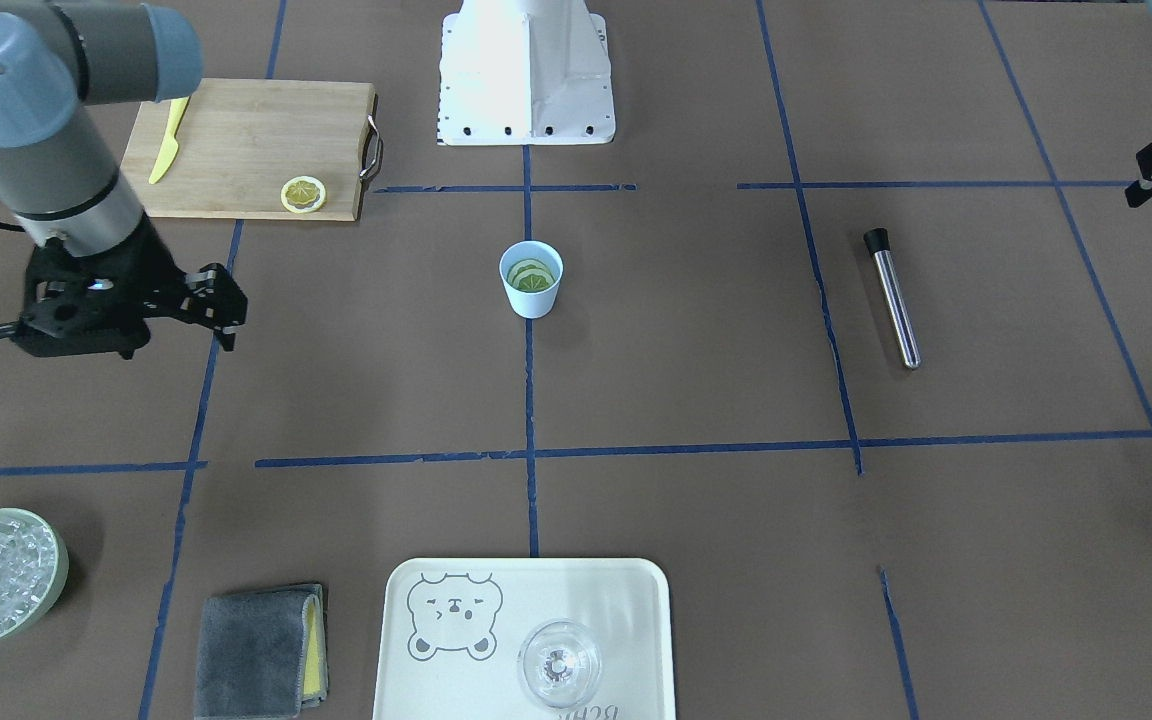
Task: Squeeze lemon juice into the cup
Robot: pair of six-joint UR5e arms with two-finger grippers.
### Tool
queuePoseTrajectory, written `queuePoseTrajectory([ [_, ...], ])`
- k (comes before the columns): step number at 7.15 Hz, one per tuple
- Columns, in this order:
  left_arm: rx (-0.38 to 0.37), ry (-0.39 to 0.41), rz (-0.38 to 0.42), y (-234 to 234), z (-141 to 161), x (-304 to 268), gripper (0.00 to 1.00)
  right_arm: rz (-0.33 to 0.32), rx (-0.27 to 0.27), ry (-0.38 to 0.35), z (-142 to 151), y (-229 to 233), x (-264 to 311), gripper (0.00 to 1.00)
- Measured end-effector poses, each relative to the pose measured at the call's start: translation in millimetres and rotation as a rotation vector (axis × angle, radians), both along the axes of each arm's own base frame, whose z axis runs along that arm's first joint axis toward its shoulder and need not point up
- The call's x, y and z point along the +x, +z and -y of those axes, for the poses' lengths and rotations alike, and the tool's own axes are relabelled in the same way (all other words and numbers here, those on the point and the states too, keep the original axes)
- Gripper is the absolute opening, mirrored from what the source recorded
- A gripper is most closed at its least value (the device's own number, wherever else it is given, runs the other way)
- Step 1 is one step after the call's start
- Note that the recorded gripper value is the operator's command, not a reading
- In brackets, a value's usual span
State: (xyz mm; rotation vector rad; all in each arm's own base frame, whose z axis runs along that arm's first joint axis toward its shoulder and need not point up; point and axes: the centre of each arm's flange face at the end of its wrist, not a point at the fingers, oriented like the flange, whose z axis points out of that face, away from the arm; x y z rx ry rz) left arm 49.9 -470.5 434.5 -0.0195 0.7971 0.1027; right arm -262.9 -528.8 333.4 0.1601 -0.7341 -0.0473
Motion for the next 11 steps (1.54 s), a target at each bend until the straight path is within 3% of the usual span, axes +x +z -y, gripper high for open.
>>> queuePoseTrajectory([
  [2, -0.126, 0.046, 0.013, -29, 6, 85, 1.00, 0.039, 0.020, -0.056, 10, 41, 82, 1.00],
  [4, -0.220, 0.092, 0.023, -30, 14, 157, 1.00, 0.111, 0.038, -0.068, -3, 87, 144, 1.00],
  [7, -0.262, 0.160, 0.002, 20, 29, 218, 1.00, 0.147, 0.045, -0.054, -23, 125, 176, 1.00],
  [11, -0.266, 0.182, -0.007, 75, 43, 242, 1.00, 0.159, 0.041, -0.047, -26, 127, 183, 1.00],
])
